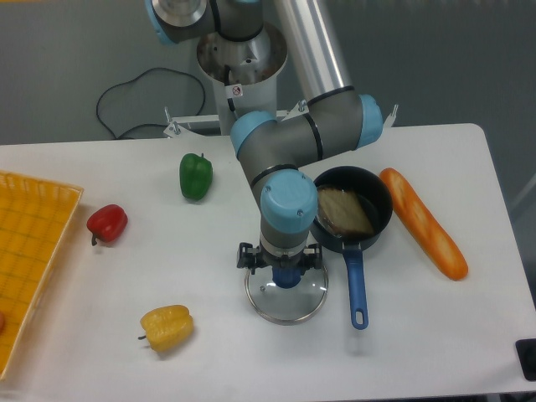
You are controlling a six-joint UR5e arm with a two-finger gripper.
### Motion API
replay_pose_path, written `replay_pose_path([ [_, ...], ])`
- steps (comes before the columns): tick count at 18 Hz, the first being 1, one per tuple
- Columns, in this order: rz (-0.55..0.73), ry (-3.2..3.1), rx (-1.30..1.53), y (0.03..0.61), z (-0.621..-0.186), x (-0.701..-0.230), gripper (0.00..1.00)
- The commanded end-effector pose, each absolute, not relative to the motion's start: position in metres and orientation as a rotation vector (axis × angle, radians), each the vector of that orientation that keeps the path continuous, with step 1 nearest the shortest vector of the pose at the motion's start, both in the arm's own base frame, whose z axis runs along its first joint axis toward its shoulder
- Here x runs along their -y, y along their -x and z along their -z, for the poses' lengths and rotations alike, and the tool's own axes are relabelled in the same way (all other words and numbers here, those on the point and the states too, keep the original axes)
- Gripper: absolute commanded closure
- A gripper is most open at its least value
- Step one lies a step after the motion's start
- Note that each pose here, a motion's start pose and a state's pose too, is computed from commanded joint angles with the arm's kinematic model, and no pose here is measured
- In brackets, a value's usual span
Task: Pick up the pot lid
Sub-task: 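Close the gripper on the blue knob of the glass lid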
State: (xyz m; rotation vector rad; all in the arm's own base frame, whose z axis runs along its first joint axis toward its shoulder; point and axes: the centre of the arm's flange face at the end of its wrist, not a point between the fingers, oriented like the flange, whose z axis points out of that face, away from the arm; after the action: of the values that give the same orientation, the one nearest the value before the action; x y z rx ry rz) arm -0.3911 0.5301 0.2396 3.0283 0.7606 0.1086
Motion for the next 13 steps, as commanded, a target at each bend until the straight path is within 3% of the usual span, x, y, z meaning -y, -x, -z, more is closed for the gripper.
replay_pose_path([
  [13,-0.094,-3.037,-0.787,0.404,-0.231,-0.523,0.0],
])
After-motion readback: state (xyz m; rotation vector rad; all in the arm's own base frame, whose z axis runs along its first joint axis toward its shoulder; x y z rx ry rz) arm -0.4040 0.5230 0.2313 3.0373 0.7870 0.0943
